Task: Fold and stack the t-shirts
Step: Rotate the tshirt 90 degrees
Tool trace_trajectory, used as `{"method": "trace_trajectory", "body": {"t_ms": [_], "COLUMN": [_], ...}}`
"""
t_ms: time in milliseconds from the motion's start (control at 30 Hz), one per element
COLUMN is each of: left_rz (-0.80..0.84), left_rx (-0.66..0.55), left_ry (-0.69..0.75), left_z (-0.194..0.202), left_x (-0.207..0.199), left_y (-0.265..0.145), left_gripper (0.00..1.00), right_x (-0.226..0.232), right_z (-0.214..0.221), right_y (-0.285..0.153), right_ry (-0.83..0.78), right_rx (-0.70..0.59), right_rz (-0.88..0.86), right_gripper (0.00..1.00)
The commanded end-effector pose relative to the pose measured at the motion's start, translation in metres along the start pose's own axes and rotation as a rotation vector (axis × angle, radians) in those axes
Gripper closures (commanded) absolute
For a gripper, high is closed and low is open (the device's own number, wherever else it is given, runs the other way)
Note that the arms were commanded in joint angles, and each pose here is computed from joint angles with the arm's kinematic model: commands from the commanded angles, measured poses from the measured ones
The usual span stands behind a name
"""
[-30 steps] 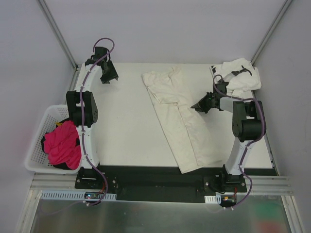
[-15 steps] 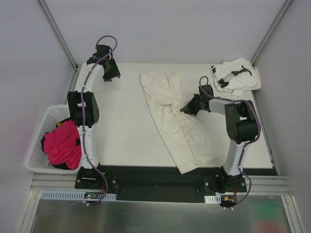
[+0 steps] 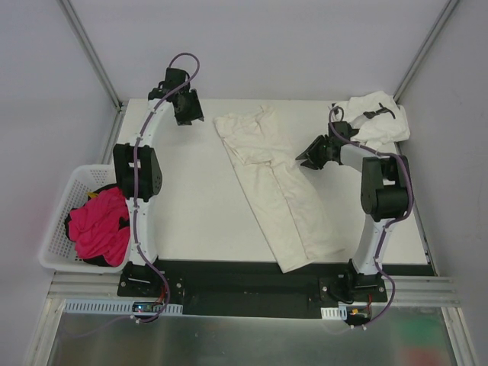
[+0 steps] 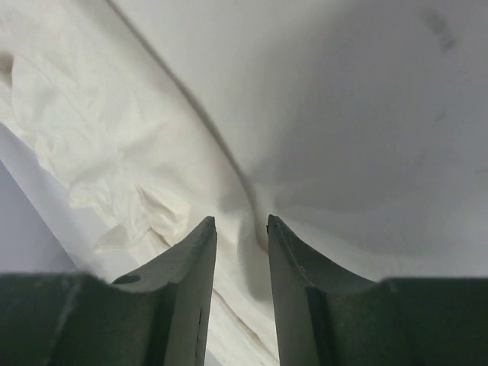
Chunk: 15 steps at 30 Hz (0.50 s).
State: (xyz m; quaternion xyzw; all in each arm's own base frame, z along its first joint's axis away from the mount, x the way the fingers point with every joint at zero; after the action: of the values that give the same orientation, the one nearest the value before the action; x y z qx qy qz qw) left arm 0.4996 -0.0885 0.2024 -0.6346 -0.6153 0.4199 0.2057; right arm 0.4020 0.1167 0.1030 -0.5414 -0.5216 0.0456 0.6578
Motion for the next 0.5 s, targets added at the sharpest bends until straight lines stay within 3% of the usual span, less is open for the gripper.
{"method": "trace_trajectory", "body": {"t_ms": [0, 100, 233, 467], "left_rz": [0.228, 0.352, 0.495, 0.502], "left_rx": [-0.056, -0.028, 0.027, 0.145], "left_ry": [0.068, 0.053, -0.023, -0.161], "left_z": [-0.017, -0.013, -0.006, 0.013], "left_x": [-0.033, -0.044, -0.054, -0.052], "left_y": [-0.031, -0.028, -0.013, 0.027], "left_gripper": [0.51, 0.51, 0.5, 0.5], "right_x": [-0.006, -0.005, 0.009, 0.01], "right_z": [-0.042, -0.059, -0.05, -0.004], "right_y": [-0.026, -0.05, -0.078, -0.115], "right_ry": [-0.013, -0.025, -0.085, -0.114], "right_rx": [-0.1, -0.166, -0.145, -0.137], "right_rz": [0.023, 0.011, -0.065, -0.164], "right_gripper": [0.64, 0.63, 0.63, 0.63]}}
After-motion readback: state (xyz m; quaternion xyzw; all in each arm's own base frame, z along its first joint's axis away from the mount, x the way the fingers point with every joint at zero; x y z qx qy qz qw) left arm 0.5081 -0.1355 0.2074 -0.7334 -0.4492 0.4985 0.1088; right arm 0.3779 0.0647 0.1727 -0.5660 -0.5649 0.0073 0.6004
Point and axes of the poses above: each gripper's point midway between its finger pads, its own y axis out along the fingers, its own x axis along the line the jaws close on, z = x × y, the point moved 9 cm from there along -y, back along the fingers, and after that the axes turned 4 degrees about y, right-handed, at the moved point
